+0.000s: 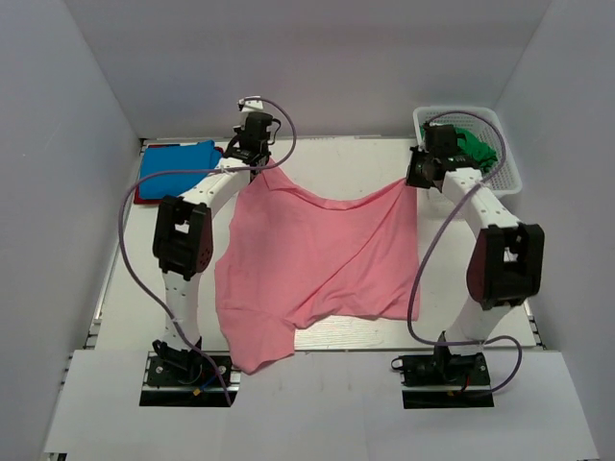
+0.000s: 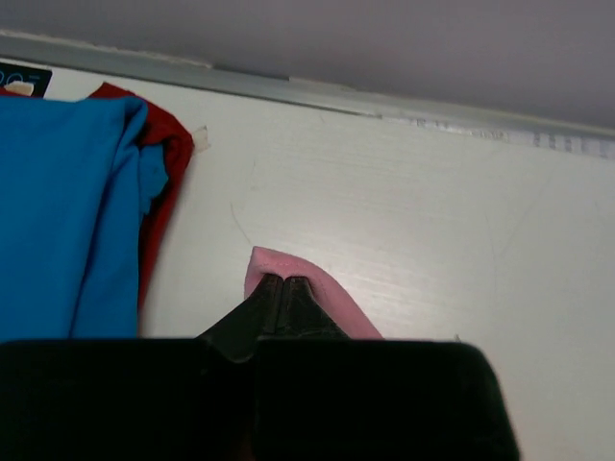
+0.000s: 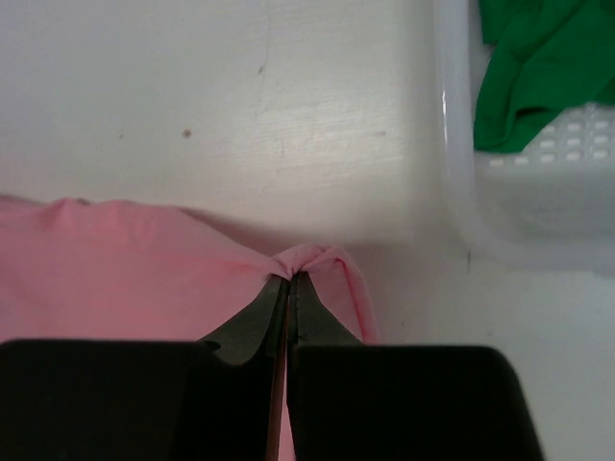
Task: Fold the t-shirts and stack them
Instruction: Flatten out the tshirt
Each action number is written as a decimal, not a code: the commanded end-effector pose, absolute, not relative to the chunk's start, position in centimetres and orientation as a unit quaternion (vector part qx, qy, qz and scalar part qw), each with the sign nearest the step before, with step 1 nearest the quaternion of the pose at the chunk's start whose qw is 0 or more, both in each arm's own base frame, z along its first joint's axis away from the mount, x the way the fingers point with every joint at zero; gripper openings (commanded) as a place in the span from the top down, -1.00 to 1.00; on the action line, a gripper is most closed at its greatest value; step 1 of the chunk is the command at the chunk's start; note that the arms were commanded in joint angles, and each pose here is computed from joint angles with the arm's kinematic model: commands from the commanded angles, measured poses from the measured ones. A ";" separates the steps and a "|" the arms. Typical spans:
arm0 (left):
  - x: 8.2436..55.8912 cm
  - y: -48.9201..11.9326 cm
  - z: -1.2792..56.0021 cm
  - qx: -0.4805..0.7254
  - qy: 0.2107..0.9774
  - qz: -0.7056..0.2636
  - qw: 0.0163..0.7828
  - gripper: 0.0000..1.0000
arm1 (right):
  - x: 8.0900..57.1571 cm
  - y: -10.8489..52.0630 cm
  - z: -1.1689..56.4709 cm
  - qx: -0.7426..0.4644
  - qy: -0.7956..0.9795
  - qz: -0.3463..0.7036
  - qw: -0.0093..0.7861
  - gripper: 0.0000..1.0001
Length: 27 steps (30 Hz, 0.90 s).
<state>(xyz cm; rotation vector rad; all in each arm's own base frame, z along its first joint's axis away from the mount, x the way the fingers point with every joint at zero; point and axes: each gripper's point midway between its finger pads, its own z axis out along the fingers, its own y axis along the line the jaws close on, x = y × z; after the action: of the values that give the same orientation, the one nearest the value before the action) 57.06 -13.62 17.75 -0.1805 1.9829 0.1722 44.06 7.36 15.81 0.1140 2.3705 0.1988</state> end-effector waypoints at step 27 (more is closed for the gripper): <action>44.4 -17.2 17.7 -0.051 0.884 -0.188 0.425 -0.99 | 28.7 5.8 11.2 0.184 0.959 0.074 0.203 -0.81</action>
<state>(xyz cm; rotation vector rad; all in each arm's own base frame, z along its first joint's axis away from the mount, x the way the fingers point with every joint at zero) 48.76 -15.29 19.44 -0.1080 2.1216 -0.2784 35.47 8.91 15.70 0.2063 2.5061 0.3561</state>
